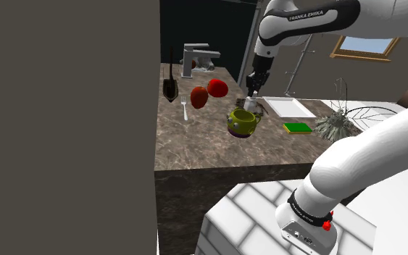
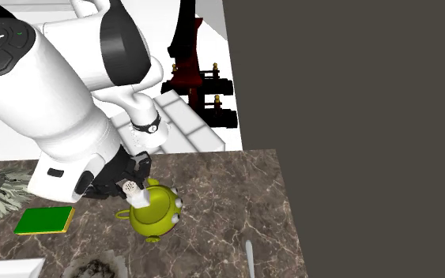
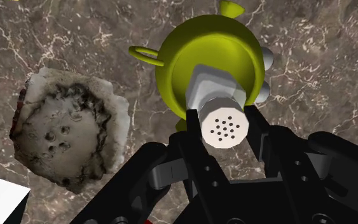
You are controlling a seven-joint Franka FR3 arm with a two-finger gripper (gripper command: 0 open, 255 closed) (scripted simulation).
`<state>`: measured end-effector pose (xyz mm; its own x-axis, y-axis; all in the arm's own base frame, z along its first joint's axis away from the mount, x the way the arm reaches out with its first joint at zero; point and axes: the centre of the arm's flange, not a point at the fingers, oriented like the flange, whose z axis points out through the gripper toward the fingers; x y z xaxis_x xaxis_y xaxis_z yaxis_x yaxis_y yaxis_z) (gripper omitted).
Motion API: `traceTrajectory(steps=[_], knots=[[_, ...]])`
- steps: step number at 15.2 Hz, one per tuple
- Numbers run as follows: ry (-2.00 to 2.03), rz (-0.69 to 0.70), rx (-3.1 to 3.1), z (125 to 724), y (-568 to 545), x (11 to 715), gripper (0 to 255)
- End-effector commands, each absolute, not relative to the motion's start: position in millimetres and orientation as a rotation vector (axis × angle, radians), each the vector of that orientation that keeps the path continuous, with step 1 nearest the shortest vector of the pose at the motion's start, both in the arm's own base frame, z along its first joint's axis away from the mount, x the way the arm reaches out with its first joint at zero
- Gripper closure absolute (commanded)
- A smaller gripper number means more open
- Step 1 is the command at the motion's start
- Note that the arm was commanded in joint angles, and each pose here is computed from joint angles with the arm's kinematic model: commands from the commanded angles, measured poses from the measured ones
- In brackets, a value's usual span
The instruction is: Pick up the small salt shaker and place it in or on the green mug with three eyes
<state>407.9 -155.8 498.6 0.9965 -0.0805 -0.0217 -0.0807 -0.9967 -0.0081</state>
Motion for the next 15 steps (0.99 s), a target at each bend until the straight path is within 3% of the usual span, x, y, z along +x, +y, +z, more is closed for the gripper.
traceTrajectory(steps=[1, 11, 12, 15], knots=[[0.126, 0.033, -3.13, 488, -156, 407, 255], [0.126, 0.033, -3.13, 472, -156, 407, 255], [0.126, 0.033, -3.13, 472, -156, 407, 0], [0.126, 0.033, -3.13, 472, -156, 407, 0]])
